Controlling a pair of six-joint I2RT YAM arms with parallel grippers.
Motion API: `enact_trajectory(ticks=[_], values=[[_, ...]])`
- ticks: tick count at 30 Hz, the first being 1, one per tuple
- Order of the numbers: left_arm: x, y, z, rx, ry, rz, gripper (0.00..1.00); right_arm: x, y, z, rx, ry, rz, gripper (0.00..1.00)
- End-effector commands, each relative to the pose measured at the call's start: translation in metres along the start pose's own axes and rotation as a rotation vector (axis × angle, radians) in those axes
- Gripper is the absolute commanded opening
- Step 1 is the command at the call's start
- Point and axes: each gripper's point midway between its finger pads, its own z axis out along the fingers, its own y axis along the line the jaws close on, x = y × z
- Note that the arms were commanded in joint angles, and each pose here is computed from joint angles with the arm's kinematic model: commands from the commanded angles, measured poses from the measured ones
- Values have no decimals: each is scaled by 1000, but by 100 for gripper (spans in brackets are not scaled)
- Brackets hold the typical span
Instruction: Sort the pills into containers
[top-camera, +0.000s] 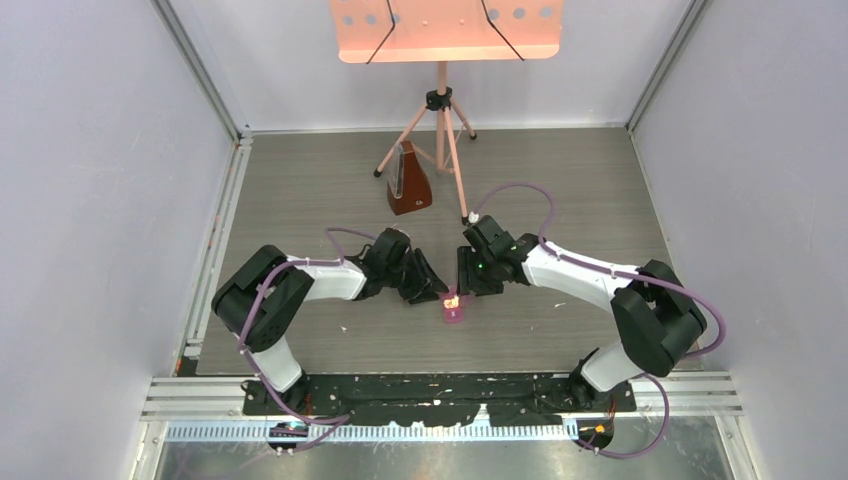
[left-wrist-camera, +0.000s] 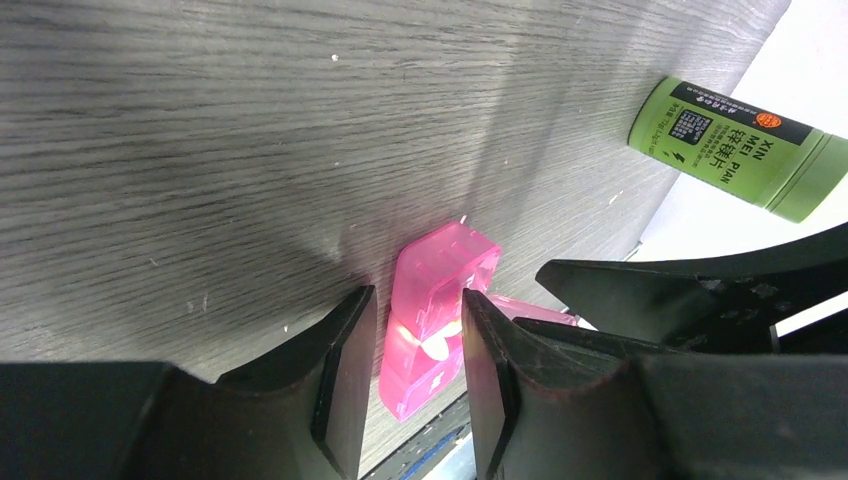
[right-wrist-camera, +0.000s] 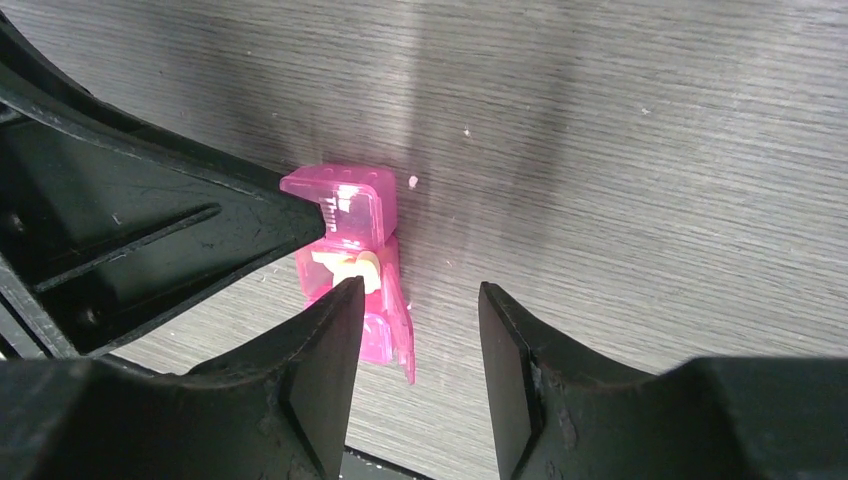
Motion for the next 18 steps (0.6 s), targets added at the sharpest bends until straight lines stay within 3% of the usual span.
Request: enact_trajectory(ticks=[1, 18], values=[[-3, 14, 7, -49, -15, -15, 38, -13, 10, 0, -17, -46, 21, 52], [0, 31, 4, -139, -13, -35, 36, -12, 7, 7, -1, -42, 27, 50]])
